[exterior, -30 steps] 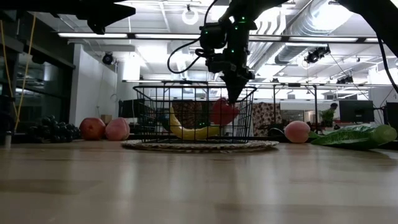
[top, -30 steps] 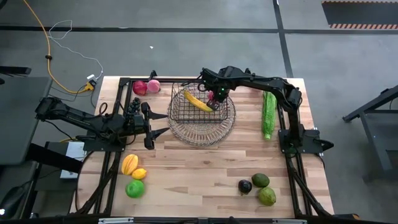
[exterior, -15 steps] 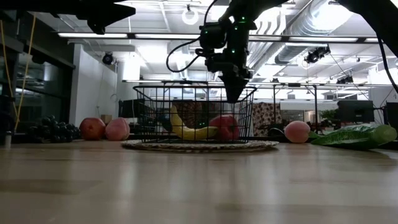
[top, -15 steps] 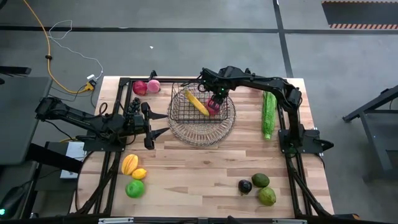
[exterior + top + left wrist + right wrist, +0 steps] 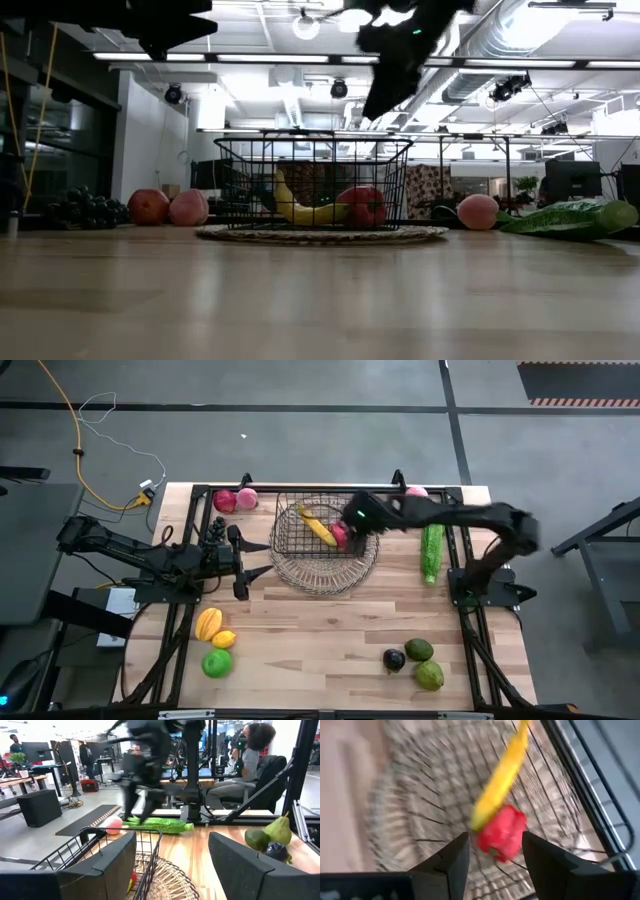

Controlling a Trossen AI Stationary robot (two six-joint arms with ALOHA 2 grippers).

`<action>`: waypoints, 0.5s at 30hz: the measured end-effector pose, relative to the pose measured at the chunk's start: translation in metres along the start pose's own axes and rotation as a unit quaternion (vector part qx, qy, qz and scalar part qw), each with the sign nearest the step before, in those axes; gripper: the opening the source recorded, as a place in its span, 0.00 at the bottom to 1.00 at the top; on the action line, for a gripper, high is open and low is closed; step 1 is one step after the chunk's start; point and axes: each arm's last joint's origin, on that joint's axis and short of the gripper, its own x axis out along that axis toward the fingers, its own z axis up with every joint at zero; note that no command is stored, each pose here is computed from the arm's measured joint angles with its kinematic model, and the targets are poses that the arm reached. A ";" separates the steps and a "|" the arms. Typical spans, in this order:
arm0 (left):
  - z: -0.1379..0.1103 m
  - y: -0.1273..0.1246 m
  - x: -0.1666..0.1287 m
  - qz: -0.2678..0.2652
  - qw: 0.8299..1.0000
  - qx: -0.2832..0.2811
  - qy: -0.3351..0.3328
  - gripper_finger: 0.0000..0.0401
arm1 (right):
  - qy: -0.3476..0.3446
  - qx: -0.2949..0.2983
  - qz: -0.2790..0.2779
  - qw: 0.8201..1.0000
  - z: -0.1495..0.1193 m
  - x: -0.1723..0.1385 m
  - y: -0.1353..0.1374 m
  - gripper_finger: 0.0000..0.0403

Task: Build produce basket
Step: Put the star fruit into the wire basket

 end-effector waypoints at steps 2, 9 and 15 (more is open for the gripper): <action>0.001 0.000 0.000 0.001 1.000 -0.002 -0.003 0.59 | -0.067 -0.001 0.019 0.998 -0.017 -0.011 0.012 0.43; 0.002 0.000 0.000 0.002 1.000 -0.015 -0.011 0.59 | -0.309 -0.008 0.077 0.948 -0.059 -0.035 0.040 0.43; 0.002 0.000 0.000 0.002 1.000 -0.015 -0.011 0.59 | -0.366 -0.003 0.091 0.926 -0.075 -0.039 0.044 0.43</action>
